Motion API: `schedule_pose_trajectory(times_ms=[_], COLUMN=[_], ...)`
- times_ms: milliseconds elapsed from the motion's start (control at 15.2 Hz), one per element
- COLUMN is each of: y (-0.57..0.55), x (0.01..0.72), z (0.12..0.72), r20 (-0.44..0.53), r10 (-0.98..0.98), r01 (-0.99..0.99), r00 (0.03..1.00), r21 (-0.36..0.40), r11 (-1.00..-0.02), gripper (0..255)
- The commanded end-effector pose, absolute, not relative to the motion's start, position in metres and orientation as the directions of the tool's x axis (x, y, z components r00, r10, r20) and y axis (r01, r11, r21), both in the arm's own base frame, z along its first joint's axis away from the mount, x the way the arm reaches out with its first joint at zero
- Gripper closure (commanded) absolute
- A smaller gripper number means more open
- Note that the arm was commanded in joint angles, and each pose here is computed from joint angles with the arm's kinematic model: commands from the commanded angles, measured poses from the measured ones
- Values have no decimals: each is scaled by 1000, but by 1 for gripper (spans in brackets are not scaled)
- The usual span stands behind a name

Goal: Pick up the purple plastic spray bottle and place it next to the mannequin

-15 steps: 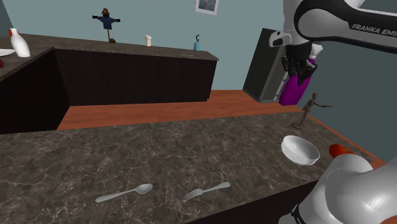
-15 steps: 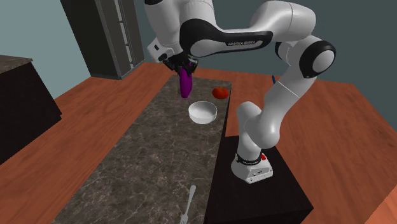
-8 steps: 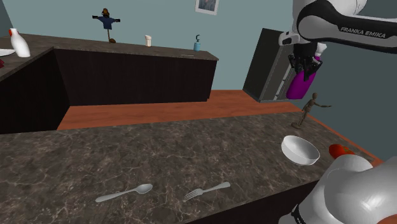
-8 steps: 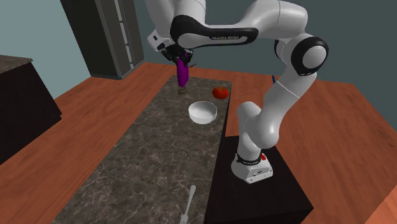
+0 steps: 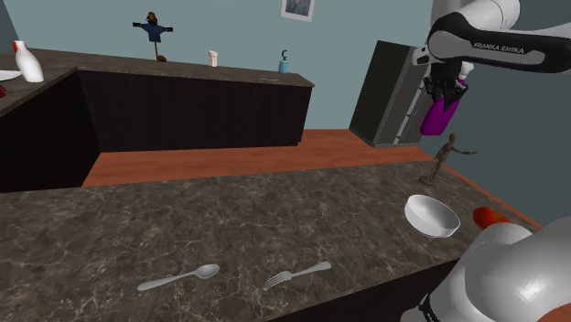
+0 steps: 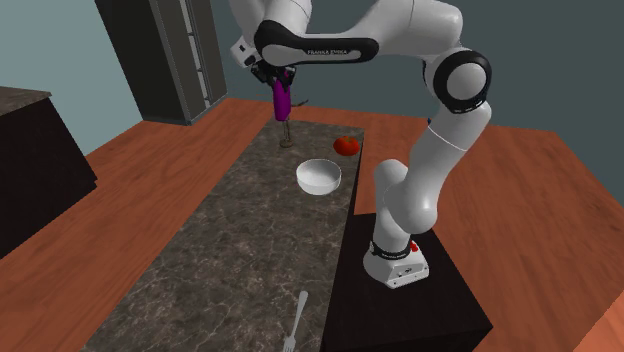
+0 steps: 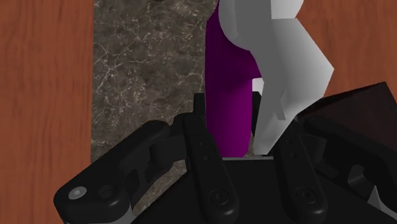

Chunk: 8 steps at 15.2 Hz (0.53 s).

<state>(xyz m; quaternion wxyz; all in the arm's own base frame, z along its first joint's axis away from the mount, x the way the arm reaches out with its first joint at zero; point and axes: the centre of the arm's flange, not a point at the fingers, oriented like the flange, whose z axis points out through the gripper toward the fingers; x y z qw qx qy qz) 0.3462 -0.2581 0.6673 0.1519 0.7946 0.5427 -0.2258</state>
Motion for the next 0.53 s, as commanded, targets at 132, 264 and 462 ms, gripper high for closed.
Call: schedule_pose_trajectory(times_ms=[132, 264, 462], y=[-309, -336, -375], x=[349, 351, 354], z=[666, 666, 666], r20=[-525, -525, -525], r10=[794, 794, 794], r01=[932, 932, 932], r00=[308, 308, 308], r21=[-3, -3, -3], r11=[-363, -363, -363], gripper=[255, 255, 255])
